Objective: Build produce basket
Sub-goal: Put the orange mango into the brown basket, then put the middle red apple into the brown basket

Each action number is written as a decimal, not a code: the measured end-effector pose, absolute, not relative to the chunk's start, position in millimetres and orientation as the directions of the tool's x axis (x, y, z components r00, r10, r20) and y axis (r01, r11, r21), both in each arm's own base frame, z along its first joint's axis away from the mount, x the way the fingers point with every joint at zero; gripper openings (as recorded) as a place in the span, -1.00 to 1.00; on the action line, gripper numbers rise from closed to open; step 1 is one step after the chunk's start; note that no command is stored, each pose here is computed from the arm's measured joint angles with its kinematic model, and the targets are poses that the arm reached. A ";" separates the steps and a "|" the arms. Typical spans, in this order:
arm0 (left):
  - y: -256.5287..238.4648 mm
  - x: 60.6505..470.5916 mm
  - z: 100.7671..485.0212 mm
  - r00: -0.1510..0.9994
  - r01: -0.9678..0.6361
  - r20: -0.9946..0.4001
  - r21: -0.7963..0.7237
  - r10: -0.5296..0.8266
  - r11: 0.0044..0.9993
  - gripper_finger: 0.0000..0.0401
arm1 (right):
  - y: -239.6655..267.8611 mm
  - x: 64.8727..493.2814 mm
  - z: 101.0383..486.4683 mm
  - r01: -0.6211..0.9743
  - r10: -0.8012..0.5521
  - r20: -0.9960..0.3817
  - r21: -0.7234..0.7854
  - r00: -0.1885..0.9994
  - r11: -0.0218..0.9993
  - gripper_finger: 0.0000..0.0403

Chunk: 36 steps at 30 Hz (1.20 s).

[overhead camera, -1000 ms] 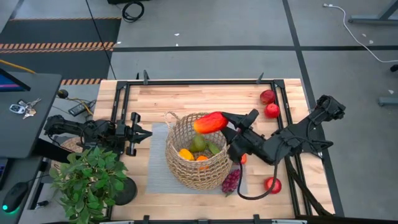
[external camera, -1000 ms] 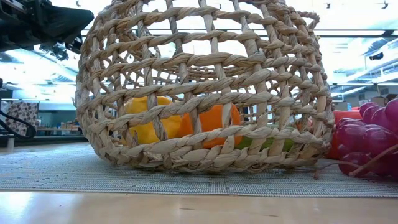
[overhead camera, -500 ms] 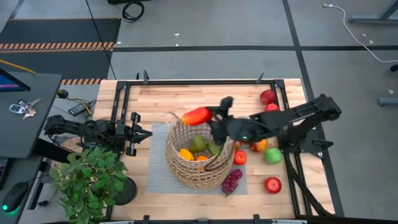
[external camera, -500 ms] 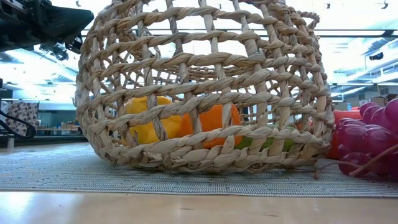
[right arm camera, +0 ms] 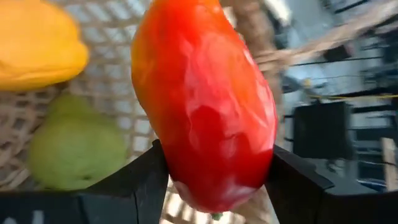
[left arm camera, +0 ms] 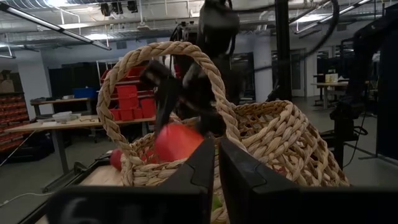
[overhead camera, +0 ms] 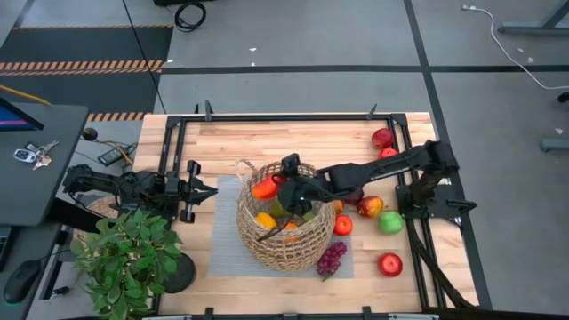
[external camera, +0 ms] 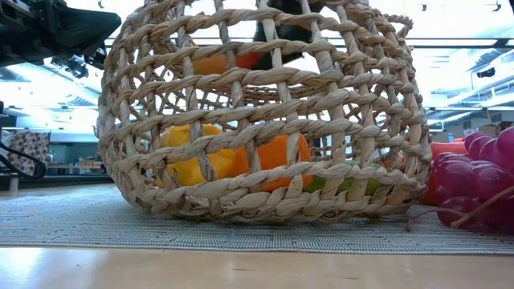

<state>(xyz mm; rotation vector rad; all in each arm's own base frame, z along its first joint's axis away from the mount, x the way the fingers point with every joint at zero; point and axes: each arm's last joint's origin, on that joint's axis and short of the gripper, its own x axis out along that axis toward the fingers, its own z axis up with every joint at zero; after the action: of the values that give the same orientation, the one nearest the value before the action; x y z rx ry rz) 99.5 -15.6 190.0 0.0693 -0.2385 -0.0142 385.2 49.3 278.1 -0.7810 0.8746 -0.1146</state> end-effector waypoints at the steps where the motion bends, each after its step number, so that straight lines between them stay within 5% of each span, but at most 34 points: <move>1: -15.6 99.5 190.1 0.972 0.006 0.236 0.070 -0.022 0.998 -0.87 | 49.6 387.2 273.7 -0.234 -0.376 -0.662 -0.643 0.649 0.729 0.17; 8: -15.6 99.5 190.0 0.972 0.006 0.236 0.070 -0.022 0.998 -0.86 | 56.8 389.4 260.0 -0.331 -0.284 -0.729 -0.575 0.623 0.748 0.17; 14: -15.6 99.4 190.1 0.972 0.005 0.236 0.070 -0.022 0.998 -0.82 | 57.0 385.3 259.2 -0.260 -0.308 -0.743 -0.539 0.594 0.801 0.19; 23: -15.6 99.5 190.0 0.972 0.006 0.236 0.070 -0.022 0.998 -0.86 | 57.0 380.1 261.9 -0.239 -0.308 -0.758 -0.515 0.575 0.823 0.64; 32: -15.6 99.5 190.0 0.972 0.006 0.236 0.070 -0.022 0.998 -0.82 | 70.4 338.0 335.7 -0.049 -0.432 -0.543 -0.661 0.720 0.748 0.80; 36: -15.6 99.5 190.0 0.972 0.006 0.236 0.070 -0.022 0.998 -0.83 | 84.2 308.0 375.5 0.029 -0.374 -0.430 -0.625 0.822 0.780 0.76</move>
<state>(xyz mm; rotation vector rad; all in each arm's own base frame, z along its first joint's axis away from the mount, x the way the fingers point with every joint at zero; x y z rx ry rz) 99.5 -15.6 190.0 0.0693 -0.2388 -0.0139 308.0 84.2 375.5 -0.6452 0.5725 -0.2312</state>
